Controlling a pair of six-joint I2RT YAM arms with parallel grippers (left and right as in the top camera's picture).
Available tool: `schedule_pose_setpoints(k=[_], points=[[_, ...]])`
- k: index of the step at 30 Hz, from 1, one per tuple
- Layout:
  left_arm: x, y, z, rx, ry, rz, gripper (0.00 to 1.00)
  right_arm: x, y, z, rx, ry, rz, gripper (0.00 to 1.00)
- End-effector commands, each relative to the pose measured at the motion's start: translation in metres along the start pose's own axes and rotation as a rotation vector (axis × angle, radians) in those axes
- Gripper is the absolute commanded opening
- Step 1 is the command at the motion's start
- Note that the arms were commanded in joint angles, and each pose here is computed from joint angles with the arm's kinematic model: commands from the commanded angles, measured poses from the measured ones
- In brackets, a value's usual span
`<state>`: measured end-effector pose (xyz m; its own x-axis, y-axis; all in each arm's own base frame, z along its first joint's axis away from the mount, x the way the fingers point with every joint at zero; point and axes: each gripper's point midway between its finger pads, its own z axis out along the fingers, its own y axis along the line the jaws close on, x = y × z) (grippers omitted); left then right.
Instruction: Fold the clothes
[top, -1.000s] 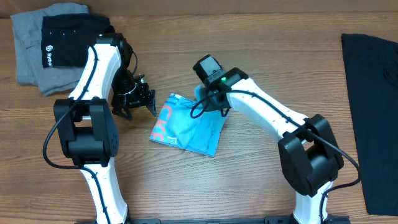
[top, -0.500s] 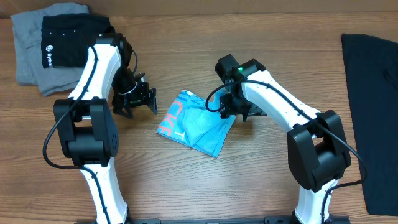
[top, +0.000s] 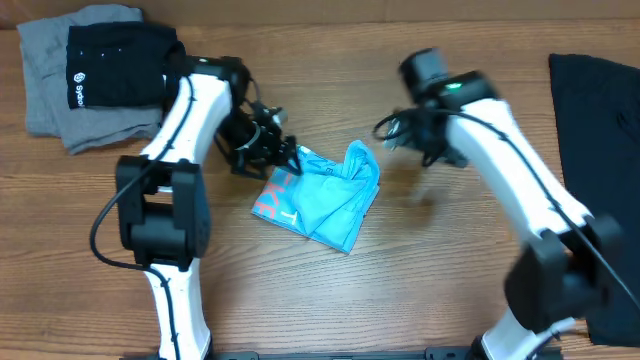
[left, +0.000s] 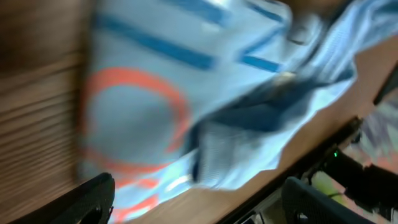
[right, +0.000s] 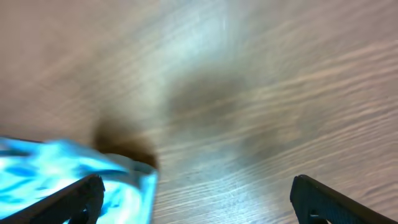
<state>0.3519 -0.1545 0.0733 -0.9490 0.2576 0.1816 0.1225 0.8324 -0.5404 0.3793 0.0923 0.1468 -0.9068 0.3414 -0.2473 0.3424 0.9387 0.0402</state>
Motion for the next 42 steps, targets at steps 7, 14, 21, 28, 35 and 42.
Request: schedule_pose_setpoints(k=[7,14,21,28,35,42], points=[[0.005,-0.037,0.040,0.040,0.036,0.078,0.89,-0.024,-0.035,-0.040,-0.072,-0.055,0.088,1.00],[0.009,-0.045,0.047,0.041,0.056,0.096,0.63,-0.029,-0.034,-0.040,-0.081,-0.073,0.090,1.00],[0.031,-0.069,0.052,0.089,0.134,0.197,0.33,-0.047,-0.028,-0.042,-0.103,-0.151,0.076,1.00],[0.056,-0.098,0.071,0.087,0.231,0.250,0.33,-0.064,-0.038,-0.043,-0.098,-0.201,0.112,1.00],[0.073,-0.122,0.090,0.079,0.282,0.322,0.50,-0.081,-0.066,-0.042,-0.122,-0.205,0.200,1.00],[0.085,-0.142,0.099,0.114,0.311,0.362,0.52,-0.091,-0.095,-0.041,-0.132,-0.200,0.259,1.00]])
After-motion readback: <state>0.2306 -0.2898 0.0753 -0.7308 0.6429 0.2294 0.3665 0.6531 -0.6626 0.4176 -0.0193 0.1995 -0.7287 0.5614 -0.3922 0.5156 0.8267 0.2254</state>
